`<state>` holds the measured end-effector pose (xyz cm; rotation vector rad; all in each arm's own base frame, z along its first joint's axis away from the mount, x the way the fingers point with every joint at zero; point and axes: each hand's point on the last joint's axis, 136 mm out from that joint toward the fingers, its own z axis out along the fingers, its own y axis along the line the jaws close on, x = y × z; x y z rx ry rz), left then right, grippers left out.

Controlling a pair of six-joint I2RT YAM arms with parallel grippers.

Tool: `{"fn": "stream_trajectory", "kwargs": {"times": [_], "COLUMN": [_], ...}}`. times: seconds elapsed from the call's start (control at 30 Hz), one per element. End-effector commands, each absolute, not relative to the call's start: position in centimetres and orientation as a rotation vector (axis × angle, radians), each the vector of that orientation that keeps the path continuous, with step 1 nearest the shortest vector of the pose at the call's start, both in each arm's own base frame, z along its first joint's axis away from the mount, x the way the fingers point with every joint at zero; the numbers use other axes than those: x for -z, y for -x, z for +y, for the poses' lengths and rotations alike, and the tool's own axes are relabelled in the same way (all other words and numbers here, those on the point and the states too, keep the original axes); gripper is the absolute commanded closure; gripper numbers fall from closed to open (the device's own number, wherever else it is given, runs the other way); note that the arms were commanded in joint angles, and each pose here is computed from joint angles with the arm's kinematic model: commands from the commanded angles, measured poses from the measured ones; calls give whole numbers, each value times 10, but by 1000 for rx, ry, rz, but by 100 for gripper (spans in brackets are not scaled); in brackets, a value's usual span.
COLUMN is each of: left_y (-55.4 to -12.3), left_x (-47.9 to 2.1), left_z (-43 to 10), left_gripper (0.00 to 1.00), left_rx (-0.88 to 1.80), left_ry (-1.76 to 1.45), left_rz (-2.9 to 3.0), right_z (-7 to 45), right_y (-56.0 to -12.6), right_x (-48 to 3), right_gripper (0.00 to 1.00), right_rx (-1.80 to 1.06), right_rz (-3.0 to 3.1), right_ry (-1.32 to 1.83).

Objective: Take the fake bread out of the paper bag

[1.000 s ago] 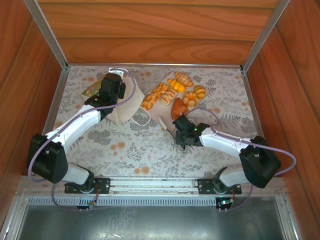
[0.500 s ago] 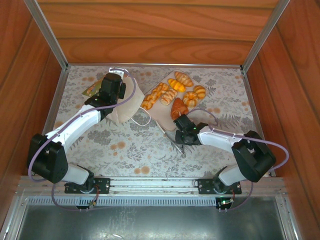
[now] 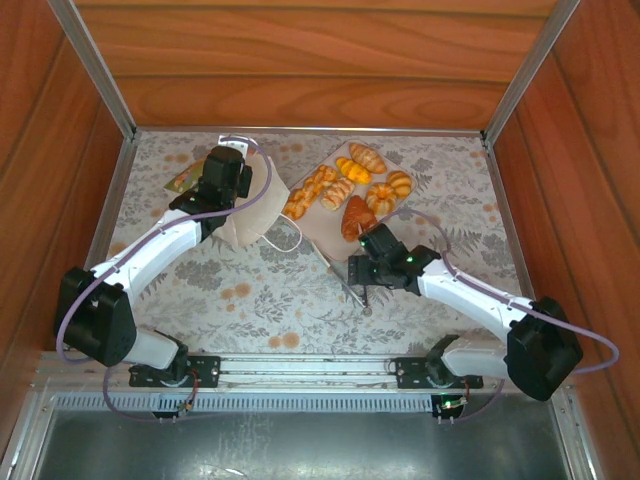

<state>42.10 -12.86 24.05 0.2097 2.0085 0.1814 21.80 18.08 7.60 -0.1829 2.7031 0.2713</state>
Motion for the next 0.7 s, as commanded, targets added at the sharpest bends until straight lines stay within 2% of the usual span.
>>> {"fn": "stream_trajectory", "kwargs": {"times": [0.0, 0.4, 0.67], "left_y": [-421, -420, -421], "left_x": [-249, -252, -251], "left_z": [-128, -128, -128], "left_gripper": [100, 100, 100], "left_rx": [-143, -140, -142], "left_ry": [-176, -173, -176], "left_rz": [1982, 1976, 1980], "right_z": [178, 202, 204], "right_y": [-202, -201, -210], "right_x": [-64, -30, -15], "right_gripper": [0, 0, 1], "right_rx": [-166, -44, 20], "right_rz": [2749, 2770, 2767], "right_ry": [317, 490, 482]}}
